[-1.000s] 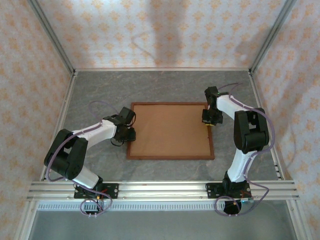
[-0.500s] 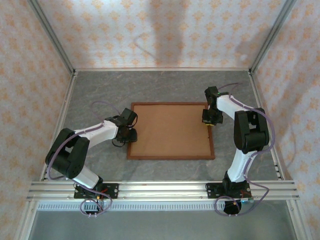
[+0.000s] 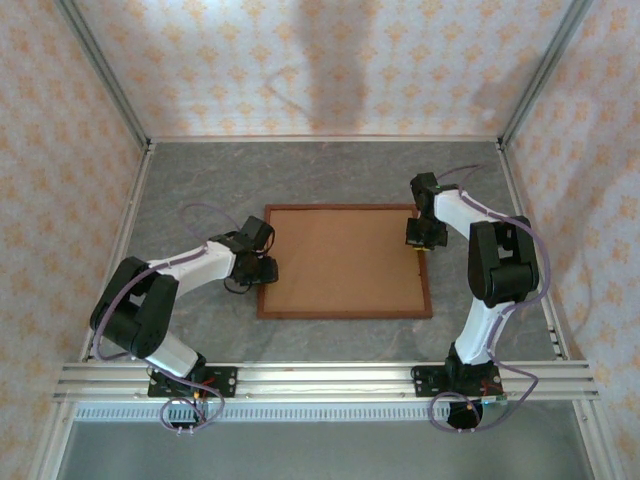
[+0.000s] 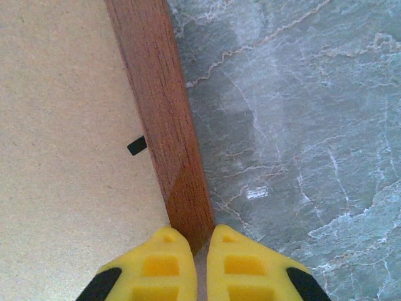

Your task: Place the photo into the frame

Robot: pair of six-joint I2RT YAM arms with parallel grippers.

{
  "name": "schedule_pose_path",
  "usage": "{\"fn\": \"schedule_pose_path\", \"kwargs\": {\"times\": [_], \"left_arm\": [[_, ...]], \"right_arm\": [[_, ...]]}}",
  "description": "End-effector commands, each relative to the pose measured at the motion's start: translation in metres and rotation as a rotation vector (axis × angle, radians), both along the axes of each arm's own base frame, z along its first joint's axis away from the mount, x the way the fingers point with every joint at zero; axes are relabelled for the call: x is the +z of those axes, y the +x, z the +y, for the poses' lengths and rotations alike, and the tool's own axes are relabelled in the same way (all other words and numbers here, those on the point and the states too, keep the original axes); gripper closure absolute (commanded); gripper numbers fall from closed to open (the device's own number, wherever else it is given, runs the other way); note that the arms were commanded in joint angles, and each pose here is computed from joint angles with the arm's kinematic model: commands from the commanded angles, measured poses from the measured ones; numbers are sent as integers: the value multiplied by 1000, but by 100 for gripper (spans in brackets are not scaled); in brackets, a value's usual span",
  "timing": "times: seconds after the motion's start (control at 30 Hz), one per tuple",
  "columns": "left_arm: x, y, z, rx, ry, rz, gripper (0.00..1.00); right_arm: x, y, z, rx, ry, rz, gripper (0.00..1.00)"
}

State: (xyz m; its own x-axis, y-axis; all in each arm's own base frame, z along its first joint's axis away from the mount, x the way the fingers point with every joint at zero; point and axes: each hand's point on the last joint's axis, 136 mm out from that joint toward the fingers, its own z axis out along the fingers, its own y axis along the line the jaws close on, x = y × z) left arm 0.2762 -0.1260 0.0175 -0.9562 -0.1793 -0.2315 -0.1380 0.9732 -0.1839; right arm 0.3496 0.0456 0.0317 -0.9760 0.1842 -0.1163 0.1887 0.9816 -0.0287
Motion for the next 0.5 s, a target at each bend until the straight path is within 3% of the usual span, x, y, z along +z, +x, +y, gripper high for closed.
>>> {"fn": "schedule_pose_path", "kwargs": {"times": [0.0,0.2,0.47], "left_arm": [[4,-3,-10,-7,-84,-3,51],[42,15,16,47,-46,-132,43],[21,30,14,76,-84,-90,36]], "right_arm": [[6,-4,7,-6,26,-6,93],[8,-2,6,-10,21,-14,93],[12,10,13,-18,54,-44,93]]}}
